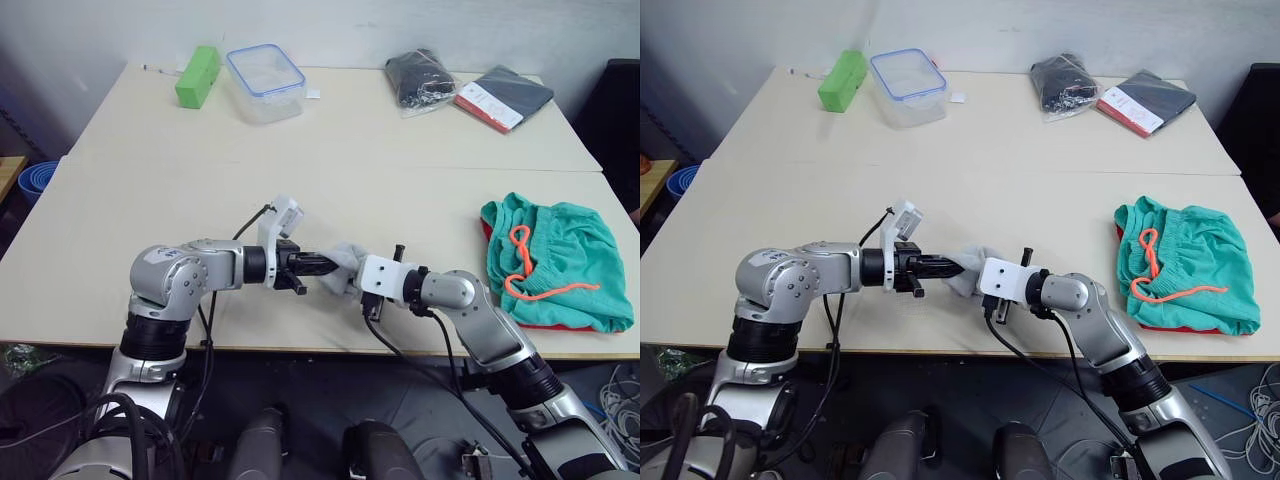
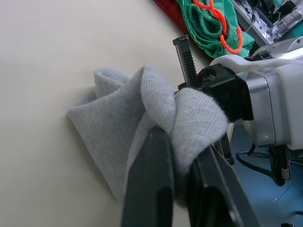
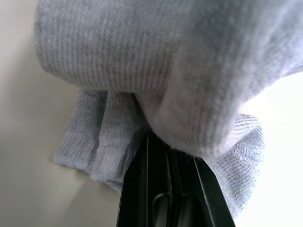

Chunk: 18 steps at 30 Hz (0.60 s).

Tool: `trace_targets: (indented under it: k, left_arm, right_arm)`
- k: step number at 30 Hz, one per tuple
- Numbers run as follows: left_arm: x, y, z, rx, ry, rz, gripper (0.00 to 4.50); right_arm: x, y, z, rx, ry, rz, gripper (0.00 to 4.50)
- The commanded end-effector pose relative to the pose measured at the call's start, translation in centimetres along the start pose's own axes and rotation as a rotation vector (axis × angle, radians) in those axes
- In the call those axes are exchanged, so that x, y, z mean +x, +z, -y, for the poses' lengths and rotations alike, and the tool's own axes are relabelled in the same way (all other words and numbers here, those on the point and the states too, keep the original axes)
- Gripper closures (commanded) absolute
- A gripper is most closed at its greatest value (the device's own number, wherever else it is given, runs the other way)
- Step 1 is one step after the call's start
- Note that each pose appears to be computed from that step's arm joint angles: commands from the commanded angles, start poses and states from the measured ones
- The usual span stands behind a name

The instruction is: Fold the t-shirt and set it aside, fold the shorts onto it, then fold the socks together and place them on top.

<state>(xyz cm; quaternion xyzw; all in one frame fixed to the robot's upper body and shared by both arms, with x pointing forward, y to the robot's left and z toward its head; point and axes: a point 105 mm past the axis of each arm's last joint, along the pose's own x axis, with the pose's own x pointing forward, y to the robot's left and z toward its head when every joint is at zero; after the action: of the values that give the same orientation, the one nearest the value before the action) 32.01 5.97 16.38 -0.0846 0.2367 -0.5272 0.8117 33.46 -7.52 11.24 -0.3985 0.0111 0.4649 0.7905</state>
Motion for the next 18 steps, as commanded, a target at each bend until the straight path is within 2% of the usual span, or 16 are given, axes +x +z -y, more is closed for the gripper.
trace_targets:
  k: [1,6,10,18]
  left_arm:
    - [-0.2,1.6,0.8,0.014,-0.068,0.085,3.03]
    - [-0.6,1.8,1.1,-0.073,-0.139,0.161,1.47]
    - [-0.7,2.2,1.1,-0.161,-0.169,0.237,1.47]
    - [-0.3,2.5,-2.0,-0.473,-0.051,0.4,1.47]
  right_arm:
    - [0.0,-2.1,-1.4,0.033,0.038,-0.076,4.5]
    - [0.0,-2.2,-1.3,0.03,0.036,-0.082,4.5]
    - [-0.1,-2.3,-1.3,0.027,0.036,-0.086,4.5]
    - [-0.1,-2.2,-1.2,0.019,0.039,-0.088,4.5]
